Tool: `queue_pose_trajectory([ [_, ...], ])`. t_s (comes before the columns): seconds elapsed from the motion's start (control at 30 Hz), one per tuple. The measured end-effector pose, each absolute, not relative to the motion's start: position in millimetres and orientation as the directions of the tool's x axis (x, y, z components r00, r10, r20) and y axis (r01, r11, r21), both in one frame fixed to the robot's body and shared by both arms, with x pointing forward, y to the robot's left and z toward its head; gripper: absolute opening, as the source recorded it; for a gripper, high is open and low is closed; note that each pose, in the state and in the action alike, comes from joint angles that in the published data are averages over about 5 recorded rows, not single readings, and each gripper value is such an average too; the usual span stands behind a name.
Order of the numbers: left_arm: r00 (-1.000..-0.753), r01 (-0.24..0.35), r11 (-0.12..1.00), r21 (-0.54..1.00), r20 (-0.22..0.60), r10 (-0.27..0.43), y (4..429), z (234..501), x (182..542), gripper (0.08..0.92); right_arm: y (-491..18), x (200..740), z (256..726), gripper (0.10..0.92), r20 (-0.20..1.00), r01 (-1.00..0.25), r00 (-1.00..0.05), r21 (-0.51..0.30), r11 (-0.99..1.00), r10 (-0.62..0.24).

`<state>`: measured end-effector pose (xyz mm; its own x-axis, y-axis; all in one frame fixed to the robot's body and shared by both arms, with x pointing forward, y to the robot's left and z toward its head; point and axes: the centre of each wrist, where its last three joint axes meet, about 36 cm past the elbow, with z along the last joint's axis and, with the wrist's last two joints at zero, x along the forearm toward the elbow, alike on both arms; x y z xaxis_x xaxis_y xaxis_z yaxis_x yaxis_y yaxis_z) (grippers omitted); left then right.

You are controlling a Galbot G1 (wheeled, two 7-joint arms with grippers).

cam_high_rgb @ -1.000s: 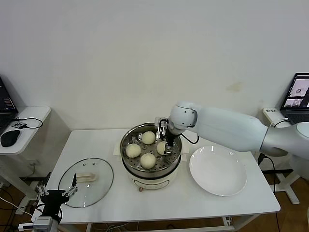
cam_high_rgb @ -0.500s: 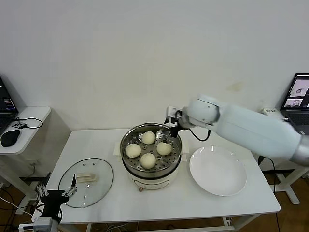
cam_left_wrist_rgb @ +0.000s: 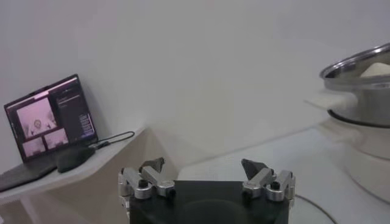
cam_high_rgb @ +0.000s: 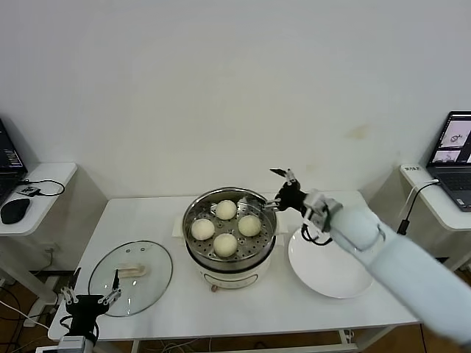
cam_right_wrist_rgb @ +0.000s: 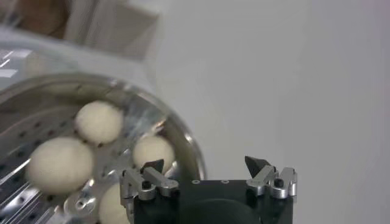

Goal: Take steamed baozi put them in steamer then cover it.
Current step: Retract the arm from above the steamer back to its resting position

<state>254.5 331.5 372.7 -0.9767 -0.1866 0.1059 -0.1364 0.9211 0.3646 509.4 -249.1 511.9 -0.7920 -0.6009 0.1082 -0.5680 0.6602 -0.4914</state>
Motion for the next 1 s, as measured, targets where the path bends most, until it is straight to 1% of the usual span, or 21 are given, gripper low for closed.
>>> queue_pose_trajectory([
  [0.13, -0.978, -0.128, 0.912, 0.39, 0.103, -0.181, 329, 365, 255, 0.823, -262, 480, 477, 0.823, -0.017, -0.486, -0.842, -0.407, 0.773, -0.539],
  [0.27, -0.98, -0.111, 0.868, 0.484, 0.092, -0.176, 332, 354, 254, 0.823, -276, 443, 444, 0.823, -0.079, -0.389, -0.899, -0.309, 0.868, -0.431],
  [0.37, -0.983, -0.091, 0.791, 0.605, 0.073, -0.169, 341, 345, 252, 0.823, -287, 414, 425, 0.823, -0.099, -0.307, -0.936, -0.246, 0.919, -0.339],
  [0.47, -0.987, -0.055, 0.676, 0.735, 0.062, -0.148, 353, 337, 247, 0.823, -297, 385, 411, 0.823, -0.105, -0.222, -0.963, -0.201, 0.954, -0.246],
  [0.6, -0.993, 0.003, 0.501, 0.865, 0.063, -0.103, 366, 331, 243, 0.823, -315, 354, 398, 0.823, -0.097, -0.112, -0.987, -0.173, 0.979, -0.13],
  [0.77, -0.995, 0.07, 0.305, 0.95, 0.088, -0.046, 378, 322, 246, 0.823, -333, 325, 388, 0.823, -0.086, 0.009, -0.996, -0.158, 0.987, -0.005],
  [0.9, -0.994, 0.107, 0.192, 0.976, 0.112, -0.018, 383, 314, 252, 0.823, -342, 306, 382, 0.823, -0.07, 0.073, -0.996, -0.161, 0.984, 0.062],
  [1.0, -0.992, 0.126, 0.138, 0.982, 0.128, -0.008, 388, 308, 259, 0.823, -346, 295, 378, 0.823, -0.059, 0.105, -0.994, -0.164, 0.981, 0.097],
])
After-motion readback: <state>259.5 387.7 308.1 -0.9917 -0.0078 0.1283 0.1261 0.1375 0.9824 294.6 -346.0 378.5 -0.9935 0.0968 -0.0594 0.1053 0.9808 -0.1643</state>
